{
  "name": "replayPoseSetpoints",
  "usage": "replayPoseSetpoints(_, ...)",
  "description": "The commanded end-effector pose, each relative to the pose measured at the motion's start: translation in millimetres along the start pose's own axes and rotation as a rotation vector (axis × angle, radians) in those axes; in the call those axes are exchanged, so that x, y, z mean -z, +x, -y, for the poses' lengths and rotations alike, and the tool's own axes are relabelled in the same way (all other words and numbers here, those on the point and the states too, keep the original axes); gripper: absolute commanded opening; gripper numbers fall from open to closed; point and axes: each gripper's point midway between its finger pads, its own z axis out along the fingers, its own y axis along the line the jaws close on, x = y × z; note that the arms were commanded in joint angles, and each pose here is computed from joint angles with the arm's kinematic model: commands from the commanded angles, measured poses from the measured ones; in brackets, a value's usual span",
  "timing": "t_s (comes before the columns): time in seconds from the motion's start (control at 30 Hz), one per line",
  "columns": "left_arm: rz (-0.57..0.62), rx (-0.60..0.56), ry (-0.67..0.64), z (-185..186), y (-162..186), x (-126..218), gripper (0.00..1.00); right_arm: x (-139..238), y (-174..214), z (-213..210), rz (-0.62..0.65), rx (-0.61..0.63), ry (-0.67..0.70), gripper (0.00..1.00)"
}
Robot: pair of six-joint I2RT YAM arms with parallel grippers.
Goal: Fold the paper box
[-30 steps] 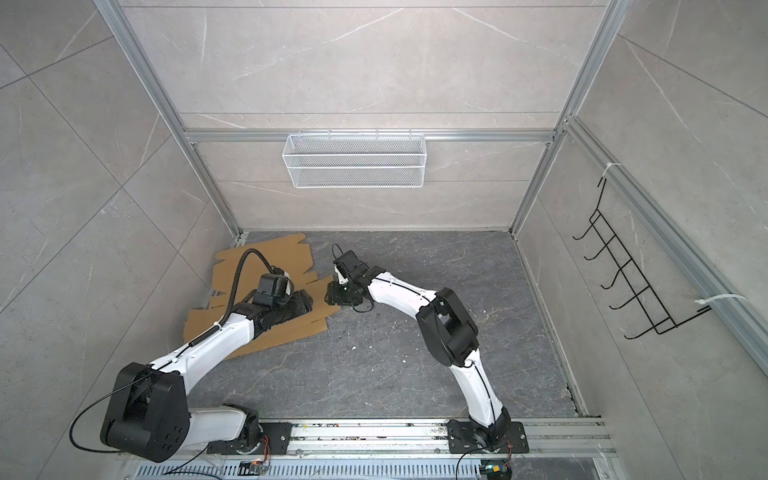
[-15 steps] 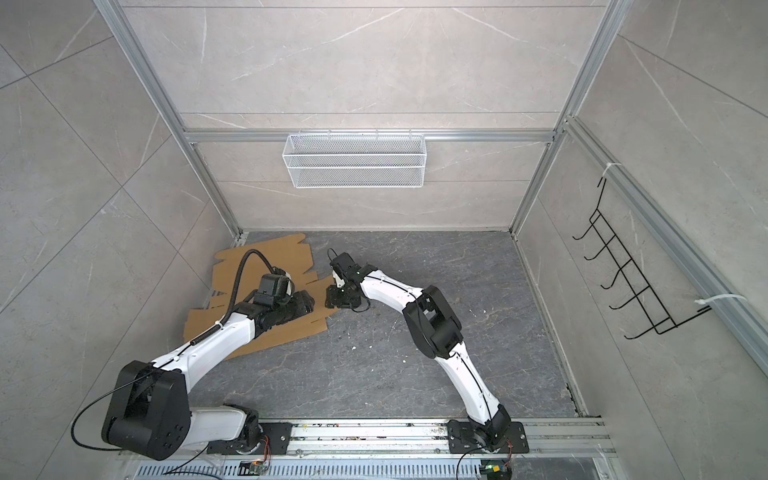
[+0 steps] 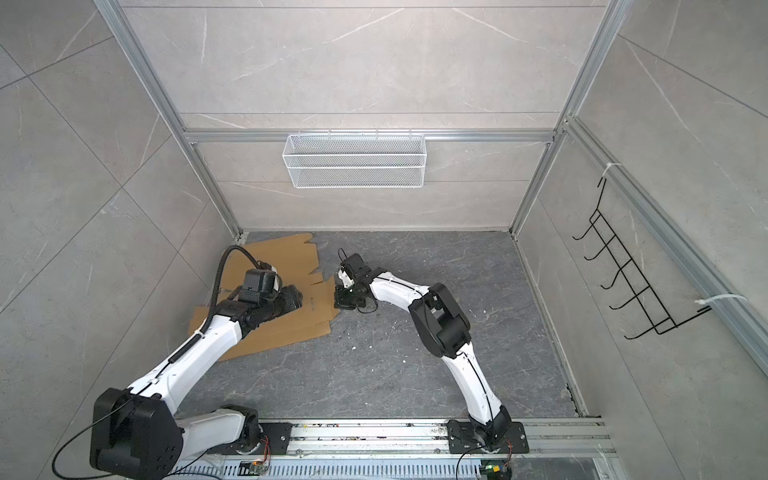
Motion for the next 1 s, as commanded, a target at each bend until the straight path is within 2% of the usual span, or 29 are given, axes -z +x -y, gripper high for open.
replayPoseSetpoints(0.0,0.027,-0.039,0.037,18,-13,19,0.65,47,16,18,0.012,-0.018,0.027,0.03)
replayPoseSetpoints(0.2,0.009,-0.159,0.145,84,-5,16,0.65,118,83,91,-0.033,-0.110,0.149,0.03)
replayPoseSetpoints(0.3,0.075,-0.261,0.204,122,-1,13,0.65,151,114,113,-0.051,-0.105,0.231,0.04)
replayPoseSetpoints(0.37,0.095,-0.276,0.257,141,2,10,0.65,162,131,123,-0.070,-0.100,0.273,0.04)
replayPoseSetpoints(0.47,0.061,-0.277,0.303,159,10,-3,0.65,167,145,143,-0.075,-0.121,0.341,0.05)
replayPoseSetpoints(0.63,-0.018,-0.294,0.282,165,28,-29,0.65,172,138,167,-0.037,-0.154,0.422,0.08)
replayPoseSetpoints(0.67,-0.027,-0.289,0.279,163,30,-31,0.65,172,134,165,-0.029,-0.152,0.417,0.10)
replayPoseSetpoints(0.83,-0.036,-0.274,0.237,147,40,-35,0.65,190,117,162,0.023,-0.146,0.475,0.38)
replayPoseSetpoints(0.9,-0.034,-0.272,0.206,138,43,-36,0.65,198,110,160,0.051,-0.145,0.492,0.46)
replayPoseSetpoints(0.97,-0.039,-0.276,0.180,132,44,-36,0.65,200,104,156,0.081,-0.150,0.485,0.48)
